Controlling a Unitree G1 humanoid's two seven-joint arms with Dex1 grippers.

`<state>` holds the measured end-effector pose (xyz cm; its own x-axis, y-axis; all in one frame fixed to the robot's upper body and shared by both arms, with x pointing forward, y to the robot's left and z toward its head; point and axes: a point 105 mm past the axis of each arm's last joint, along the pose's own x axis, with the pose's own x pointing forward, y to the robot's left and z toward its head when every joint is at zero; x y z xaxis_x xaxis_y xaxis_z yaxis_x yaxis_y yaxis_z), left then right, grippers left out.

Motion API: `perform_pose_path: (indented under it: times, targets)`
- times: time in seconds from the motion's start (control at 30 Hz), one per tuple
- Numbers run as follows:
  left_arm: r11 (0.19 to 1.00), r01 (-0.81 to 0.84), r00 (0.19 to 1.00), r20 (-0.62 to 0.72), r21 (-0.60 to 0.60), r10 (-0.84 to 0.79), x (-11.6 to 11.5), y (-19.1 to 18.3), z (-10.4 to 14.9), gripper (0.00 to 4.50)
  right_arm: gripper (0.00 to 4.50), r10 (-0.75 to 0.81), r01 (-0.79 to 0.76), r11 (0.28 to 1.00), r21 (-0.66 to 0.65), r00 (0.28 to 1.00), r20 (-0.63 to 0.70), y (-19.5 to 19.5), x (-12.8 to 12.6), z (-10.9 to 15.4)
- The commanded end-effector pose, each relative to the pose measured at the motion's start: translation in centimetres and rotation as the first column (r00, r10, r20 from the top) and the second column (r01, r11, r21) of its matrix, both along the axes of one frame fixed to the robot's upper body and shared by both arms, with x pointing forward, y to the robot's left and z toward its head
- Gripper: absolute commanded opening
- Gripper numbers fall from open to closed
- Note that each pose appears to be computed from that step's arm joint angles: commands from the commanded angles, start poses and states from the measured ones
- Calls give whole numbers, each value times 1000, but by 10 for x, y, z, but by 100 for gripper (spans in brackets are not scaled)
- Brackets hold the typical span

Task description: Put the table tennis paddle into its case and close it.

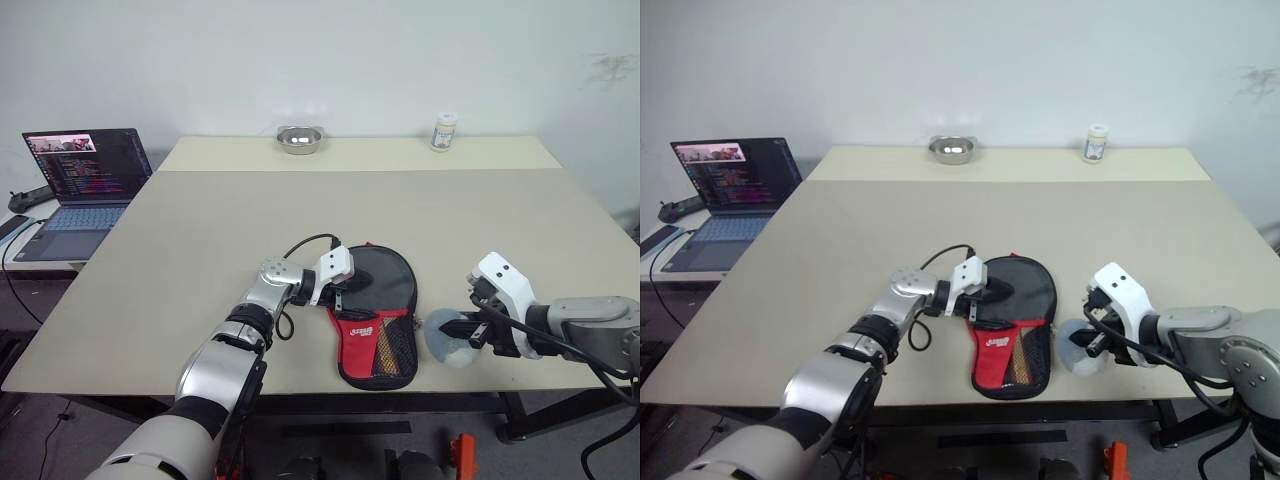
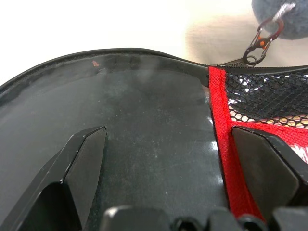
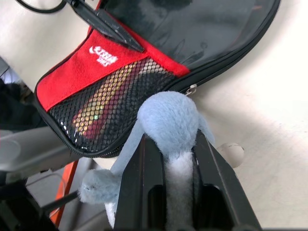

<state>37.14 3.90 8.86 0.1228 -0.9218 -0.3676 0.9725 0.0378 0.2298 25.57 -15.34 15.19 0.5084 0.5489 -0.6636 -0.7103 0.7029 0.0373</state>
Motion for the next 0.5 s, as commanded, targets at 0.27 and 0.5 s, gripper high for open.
perform_pose_path:
  times: [0.27, 0.5]
  targets:
    - [995, -34, 997, -61, 95, 40, -8, 0, -35, 450, 19, 116, -117, 993, -21, 991, -66, -1, -32, -4]
    - [993, -65, 995, -75, 96, 72, -7, -6, -41, 450, 19, 254, -253, 967, 33, 948, -194, 12, -83, -25]
